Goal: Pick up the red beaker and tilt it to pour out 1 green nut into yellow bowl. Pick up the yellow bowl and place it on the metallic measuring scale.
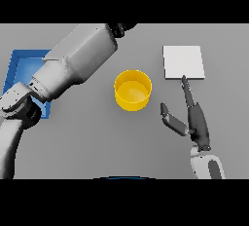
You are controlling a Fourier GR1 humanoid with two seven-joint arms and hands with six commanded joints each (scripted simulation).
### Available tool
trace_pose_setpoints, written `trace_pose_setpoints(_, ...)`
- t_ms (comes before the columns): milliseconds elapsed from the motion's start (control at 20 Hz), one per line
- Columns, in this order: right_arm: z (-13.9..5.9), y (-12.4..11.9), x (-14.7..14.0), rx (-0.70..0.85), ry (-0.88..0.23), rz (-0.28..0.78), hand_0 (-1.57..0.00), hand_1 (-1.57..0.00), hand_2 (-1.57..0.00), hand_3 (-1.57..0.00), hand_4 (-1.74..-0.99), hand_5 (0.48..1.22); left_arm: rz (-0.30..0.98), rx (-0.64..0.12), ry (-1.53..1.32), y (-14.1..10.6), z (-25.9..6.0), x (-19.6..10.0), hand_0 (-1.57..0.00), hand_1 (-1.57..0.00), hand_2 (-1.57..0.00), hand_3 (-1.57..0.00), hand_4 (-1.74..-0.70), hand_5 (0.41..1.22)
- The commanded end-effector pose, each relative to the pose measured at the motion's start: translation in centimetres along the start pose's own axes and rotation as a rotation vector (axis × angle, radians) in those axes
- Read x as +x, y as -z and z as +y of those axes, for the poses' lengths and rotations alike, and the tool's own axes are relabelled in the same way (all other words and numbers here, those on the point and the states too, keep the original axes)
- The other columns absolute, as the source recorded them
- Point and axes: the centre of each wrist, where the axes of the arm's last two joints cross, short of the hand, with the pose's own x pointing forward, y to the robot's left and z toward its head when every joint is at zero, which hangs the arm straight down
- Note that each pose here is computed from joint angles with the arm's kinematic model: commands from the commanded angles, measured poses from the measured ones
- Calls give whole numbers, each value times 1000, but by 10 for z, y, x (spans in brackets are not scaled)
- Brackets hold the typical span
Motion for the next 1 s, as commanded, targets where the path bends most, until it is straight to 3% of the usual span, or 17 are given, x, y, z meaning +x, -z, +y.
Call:
trace_pose_setpoints(0,3,-1,1,6,-4,-1,1,1,1,1,-1018,680,6,28,-70,-2,-5,-13,-1571,-1571,-1571,-1132,-1731,1221)
trace_pose_setpoints(250,3,1,-3,-5,12,4,1,1,1,1,-990,672,235,-19,-504,-26,-37,-91,-1571,-1571,-1571,-1427,-1735,1221)
trace_pose_setpoints(450,3,2,-3,-4,45,4,1,1,1,1,-1004,668,469,-25,-875,-54,-99,-128,-1571,-1571,-1571,-1454,-1738,1221)
trace_pose_setpoints(650,0,7,-3,-2,59,5,1,1,1,1,-1023,654,697,-15,-1179,-86,-178,-130,-1571,-1571,-1571,-1417,-1740,1221)
trace_pose_setpoints(950,1,7,-3,7,20,12,1,1,1,1,-1048,652,979,-29,-1541,-119,-261,-88,-1571,-1571,-1571,-1459,-1741,1221)
